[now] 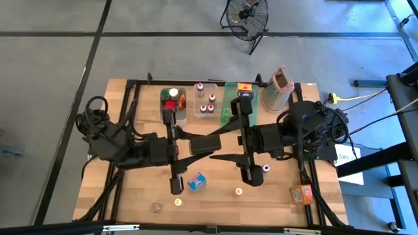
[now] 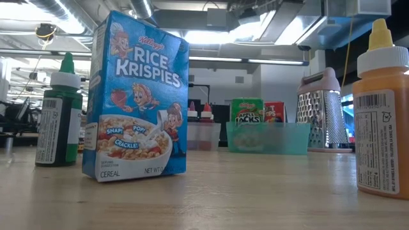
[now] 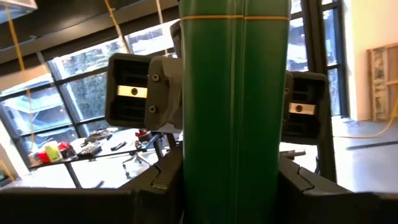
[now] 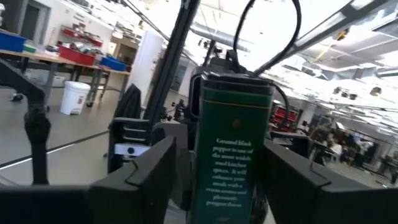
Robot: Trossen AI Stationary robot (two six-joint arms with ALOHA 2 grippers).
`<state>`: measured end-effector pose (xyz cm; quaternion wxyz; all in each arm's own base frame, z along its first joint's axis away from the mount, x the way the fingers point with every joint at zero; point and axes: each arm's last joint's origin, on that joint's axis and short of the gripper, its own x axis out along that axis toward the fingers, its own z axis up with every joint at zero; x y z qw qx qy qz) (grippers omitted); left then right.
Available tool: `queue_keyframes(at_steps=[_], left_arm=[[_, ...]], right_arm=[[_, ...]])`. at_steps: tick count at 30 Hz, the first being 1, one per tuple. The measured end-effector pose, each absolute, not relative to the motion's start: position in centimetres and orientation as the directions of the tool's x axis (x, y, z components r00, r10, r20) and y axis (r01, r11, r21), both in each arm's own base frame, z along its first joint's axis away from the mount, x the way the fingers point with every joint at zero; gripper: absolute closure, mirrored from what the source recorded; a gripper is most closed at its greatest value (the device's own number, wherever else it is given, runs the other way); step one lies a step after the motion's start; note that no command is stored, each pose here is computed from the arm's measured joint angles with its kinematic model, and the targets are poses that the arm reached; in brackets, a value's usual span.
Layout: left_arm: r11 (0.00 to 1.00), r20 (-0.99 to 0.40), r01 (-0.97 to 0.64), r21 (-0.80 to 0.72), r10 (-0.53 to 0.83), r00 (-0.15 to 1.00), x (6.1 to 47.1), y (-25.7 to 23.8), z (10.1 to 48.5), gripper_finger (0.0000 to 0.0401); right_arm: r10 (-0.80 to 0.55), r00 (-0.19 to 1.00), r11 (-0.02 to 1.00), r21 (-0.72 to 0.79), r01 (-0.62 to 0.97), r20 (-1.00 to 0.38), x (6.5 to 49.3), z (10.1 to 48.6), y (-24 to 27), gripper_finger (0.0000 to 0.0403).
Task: Pick & Place Kitchen Items
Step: Put the black seasoning can into the gray bin
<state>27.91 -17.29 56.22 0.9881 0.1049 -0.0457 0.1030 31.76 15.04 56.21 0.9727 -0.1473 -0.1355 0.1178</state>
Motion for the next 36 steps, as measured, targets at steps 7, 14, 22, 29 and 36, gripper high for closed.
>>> queue_keyframes(at_steps=[7,14,22,29,36], left_arm=[[0.965,0.101,-0.173,0.198,0.156,0.983,28.4,-16.8,56.0,0.0260],[0.963,0.098,-0.167,0.211,0.149,0.984,28.5,-16.6,56.0,0.0260],[0.950,0.064,-0.173,0.259,0.162,0.985,28.3,-16.8,55.6,0.0258],[0.928,0.052,-0.259,0.269,0.255,0.966,27.8,-17.4,55.5,0.0232],[0.908,0.051,-0.266,0.324,0.264,0.963,27.6,-17.6,55.5,0.0203]], right_arm=[[0.280,0.935,0.924,-0.326,-0.201,0.216,32.8,55.6,14.9,0.0230],[0.278,0.937,0.924,-0.327,-0.200,0.212,32.8,55.6,14.9,0.0247],[0.276,0.945,0.918,-0.340,-0.206,0.174,32.9,55.2,15.0,0.0263],[0.252,0.955,0.921,-0.341,-0.188,0.156,33.0,54.9,15.1,0.0270],[0.254,0.956,0.920,-0.342,-0.191,0.150,33.0,54.9,15.2,0.0272]])
